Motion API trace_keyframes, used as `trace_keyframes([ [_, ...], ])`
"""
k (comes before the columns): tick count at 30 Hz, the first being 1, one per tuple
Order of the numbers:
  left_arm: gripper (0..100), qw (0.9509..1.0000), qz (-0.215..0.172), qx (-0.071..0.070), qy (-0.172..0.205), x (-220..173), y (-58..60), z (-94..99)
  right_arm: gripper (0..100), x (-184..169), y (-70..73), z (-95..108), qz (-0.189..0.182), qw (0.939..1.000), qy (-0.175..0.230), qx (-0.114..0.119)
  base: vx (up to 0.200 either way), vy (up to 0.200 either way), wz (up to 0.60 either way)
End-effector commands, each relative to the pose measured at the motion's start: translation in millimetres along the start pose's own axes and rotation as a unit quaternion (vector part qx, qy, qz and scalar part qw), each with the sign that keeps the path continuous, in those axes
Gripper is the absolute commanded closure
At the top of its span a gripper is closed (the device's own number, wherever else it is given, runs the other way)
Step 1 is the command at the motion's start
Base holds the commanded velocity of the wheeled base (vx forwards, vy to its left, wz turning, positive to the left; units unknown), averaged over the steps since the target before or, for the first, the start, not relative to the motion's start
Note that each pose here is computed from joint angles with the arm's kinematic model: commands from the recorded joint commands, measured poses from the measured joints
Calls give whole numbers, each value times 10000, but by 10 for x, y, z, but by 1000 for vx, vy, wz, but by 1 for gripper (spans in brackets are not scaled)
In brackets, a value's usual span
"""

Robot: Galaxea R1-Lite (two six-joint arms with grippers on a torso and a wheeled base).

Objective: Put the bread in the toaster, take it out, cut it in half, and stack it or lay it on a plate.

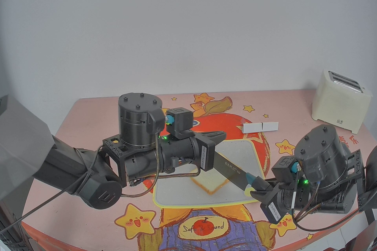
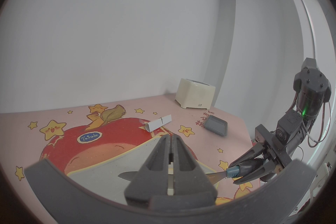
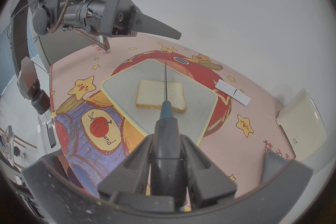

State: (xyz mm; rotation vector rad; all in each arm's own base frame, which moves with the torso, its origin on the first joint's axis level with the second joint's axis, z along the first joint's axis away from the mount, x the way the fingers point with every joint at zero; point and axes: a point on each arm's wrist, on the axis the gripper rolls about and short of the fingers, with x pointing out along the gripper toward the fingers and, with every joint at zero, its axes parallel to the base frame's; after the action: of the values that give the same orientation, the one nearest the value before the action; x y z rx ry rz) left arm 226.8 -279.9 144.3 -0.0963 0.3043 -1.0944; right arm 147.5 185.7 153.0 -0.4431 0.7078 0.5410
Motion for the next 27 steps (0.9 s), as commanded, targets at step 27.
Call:
trace_keyframes([
  [27, 100, 9997, 42, -65, 226, 112, 61, -204, 100, 15, 2, -28, -12, 10000, 59, -13, 0, 0, 0],
])
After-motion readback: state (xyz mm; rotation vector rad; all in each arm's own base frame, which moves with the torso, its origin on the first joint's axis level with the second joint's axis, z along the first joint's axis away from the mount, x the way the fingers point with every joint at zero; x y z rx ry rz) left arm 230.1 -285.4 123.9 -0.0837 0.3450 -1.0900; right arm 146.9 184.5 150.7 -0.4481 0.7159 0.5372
